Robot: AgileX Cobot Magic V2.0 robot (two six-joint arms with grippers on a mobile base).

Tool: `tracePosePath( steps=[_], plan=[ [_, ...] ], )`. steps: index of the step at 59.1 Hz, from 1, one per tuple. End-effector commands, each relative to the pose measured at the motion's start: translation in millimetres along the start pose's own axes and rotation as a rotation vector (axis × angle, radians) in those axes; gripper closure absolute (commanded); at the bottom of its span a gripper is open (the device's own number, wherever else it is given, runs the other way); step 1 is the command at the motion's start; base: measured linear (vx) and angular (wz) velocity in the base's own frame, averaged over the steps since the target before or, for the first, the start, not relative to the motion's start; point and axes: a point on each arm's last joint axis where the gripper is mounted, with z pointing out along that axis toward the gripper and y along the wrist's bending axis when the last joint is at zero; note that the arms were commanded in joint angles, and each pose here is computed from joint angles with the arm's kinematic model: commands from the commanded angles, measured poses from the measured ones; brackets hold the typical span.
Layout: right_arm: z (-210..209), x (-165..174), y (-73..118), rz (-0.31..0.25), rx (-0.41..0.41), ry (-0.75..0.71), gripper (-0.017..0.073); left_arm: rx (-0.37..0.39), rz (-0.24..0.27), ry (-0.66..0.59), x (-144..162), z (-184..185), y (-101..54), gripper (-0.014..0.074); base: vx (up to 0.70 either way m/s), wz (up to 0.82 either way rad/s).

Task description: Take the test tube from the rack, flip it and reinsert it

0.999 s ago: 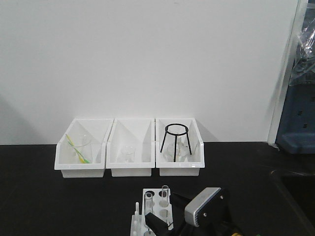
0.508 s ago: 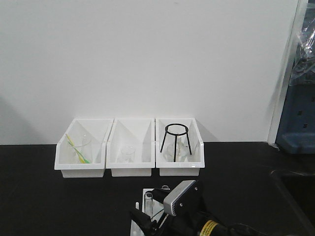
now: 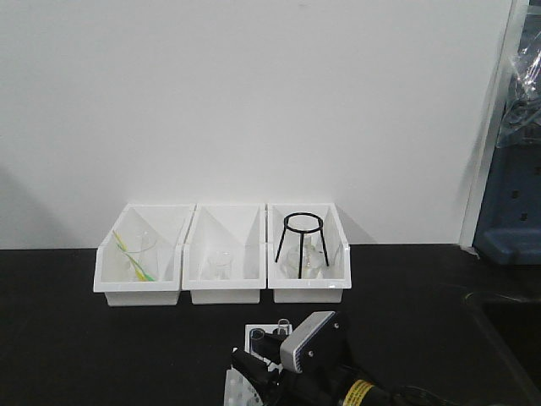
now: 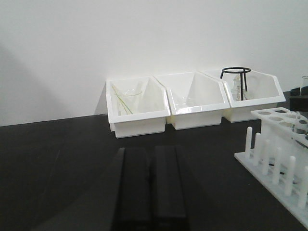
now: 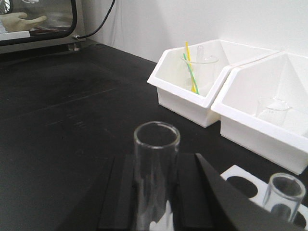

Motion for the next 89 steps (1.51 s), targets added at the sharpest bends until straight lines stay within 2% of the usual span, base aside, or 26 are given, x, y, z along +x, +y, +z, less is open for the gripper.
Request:
tracePosePath(
  steps=[1,13,25,30,32,34,35,37,39,41,42,44,46,49,53,55,58,60,61,62,67,69,71,74,83,89],
  plan=[
    [-3.1,-37.5,0.1,-0.023,-0.01,-0.174,0.0574,-0.002,-0.002,-0.095,-9.8,-1.2,0.3,0.0599,0.0,0.0],
    [-21.4,-93.1,-0.4,0.027,0.019,-0.271,0.0573,-0.002,-0.002,-0.095,-9.8,-1.2,0.3,0.0599,0.0,0.0],
    [-44.4,-181.0,-6.5,-0.014,0.118,-0.303,0.0573,-0.002,-0.002,-0.095,-9.8,-1.2,0.3,0.0599,0.0,0.0],
    [-53.6,-209.6,-8.7,-0.082,0.168,-0.288,0.0573,-0.002,-0.002,-0.095,-9.8,-1.2,0.3,0.0599,0.0,0.0],
    [-56.5,-218.1,-9.5,-0.166,0.186,-0.266,0.0573,-0.002,-0.002,-0.095,-9.8,-1.2,0.3,0.0599,0.0,0.0],
    [-58.9,-225.0,-9.1,-0.298,0.201,-0.234,0.0572,-0.002,-0.002,-0.095,-9.8,-1.2,0.3,0.0599,0.0,0.0],
    [-59.8,-228.1,-8.8,-0.405,0.209,-0.208,0.0571,-0.002,-0.002,-0.095,-9.8,-1.2,0.3,0.0599,0.0,0.0],
    [-60.7,-230.8,-8.6,-0.575,0.219,-0.165,0.0571,-0.002,-0.002,-0.095,-9.8,-1.2,0.3,0.0599,0.0,0.0],
    [-61.5,-231.7,-9.1,-0.854,0.23,-0.086,0.0571,-0.002,-0.002,-0.095,-9.8,-1.2,0.3,0.0599,0.0,0.0],
    [-61.3,-230.0,-9.8,-1.028,0.23,-0.034,0.057,-0.002,-0.002,-0.095,-9.8,-1.2,0.3,0.0599,0.0,0.0],
    [-61.2,-228.6,-9.9,-1.147,0.224,-0.002,0.057,-0.002,-0.002,-0.095,-9.8,-1.2,0.3,0.0599,0.0,0.0],
    [-61.0,-226.3,-10.2,-1.313,0.212,0.041,0.057,-0.002,-0.002,-0.095,-9.8,-1.2,0.3,0.0599,0.0,0.0],
    [-60.9,-224.6,-10.3,-1.427,0.2,0.07,0.057,-0.002,-0.002,-0.095,-9.8,-1.2,0.3,0.0599,0.0,0.0],
    [-60.7,-223.4,-10.0,-1.494,0.186,0.086,0.057,-0.002,-0.002,-0.095,-9.8,-1.2,0.3,0.0599,0.0,0.0],
    [-61.1,-224.2,-8.9,-1.463,0.181,0.071,0.057,-0.002,-0.002,-0.095,-9.8,-1.2,0.3,0.0599,0.0,0.0],
    [-61.2,-224.6,-9.0,-1.408,0.186,0.063,0.057,-0.002,-0.002,-0.095,-9.8,-1.2,0.3,0.0599,0.0,0.0],
    [-62.0,-226.9,-9.3,-1.252,0.203,0.035,0.057,-0.002,-0.002,-0.095,-9.8,-1.2,0.3,0.0599,0.0,0.0],
    [-63.1,-230.1,-10.1,-1.078,0.224,0.005,0.057,-0.002,-0.002,-0.095,-9.8,-1.2,0.3,0.0599,0.0,0.0],
    [-64.2,-232.9,-10.7,-0.949,0.238,-0.021,0.057,-0.002,-0.002,-0.095,-9.8,-1.2,0.3,0.0599,0.0,0.0],
    [-64.8,-234.6,-11.3,-0.856,0.246,-0.039,0.057,-0.002,-0.002,-0.095,-9.8,-1.2,0.3,0.0599,0.0,0.0],
    [-70.3,-244.0,-15.6,-0.238,0.285,-0.157,0.057,-0.002,-0.002,-0.095,-9.8,-1.2,0.3,0.0599,0.0,0.0],
    [-71.2,-245.2,-17.0,-0.053,0.285,-0.194,0.057,-0.002,-0.002,-0.095,-9.8,-1.2,0.3,0.0599,0.0,0.0],
    [-71.3,-245.4,-18.0,0.06,0.284,-0.217,0.057,-0.002,-0.002,-0.095,-9.8,-1.2,0.3,0.0599,0.0,0.0],
    [-70.1,-245.2,-18.6,0.11,0.28,-0.234,0.057,-0.002,-0.002,-0.095,-9.8,-1.2,0.3,0.0599,0.0,0.0],
    [-64.1,-234.6,-16.0,0.103,0.236,-0.262,0.057,-0.002,-0.002,-0.095,-9.8,-1.2,0.3,0.0599,0.0,0.0],
    [-63.2,-212.6,-7.5,0.053,0.165,-0.307,0.057,-0.002,-0.002,-0.095,-9.8,-1.2,0.3,0.0599,0.0,0.0]
  ],
)
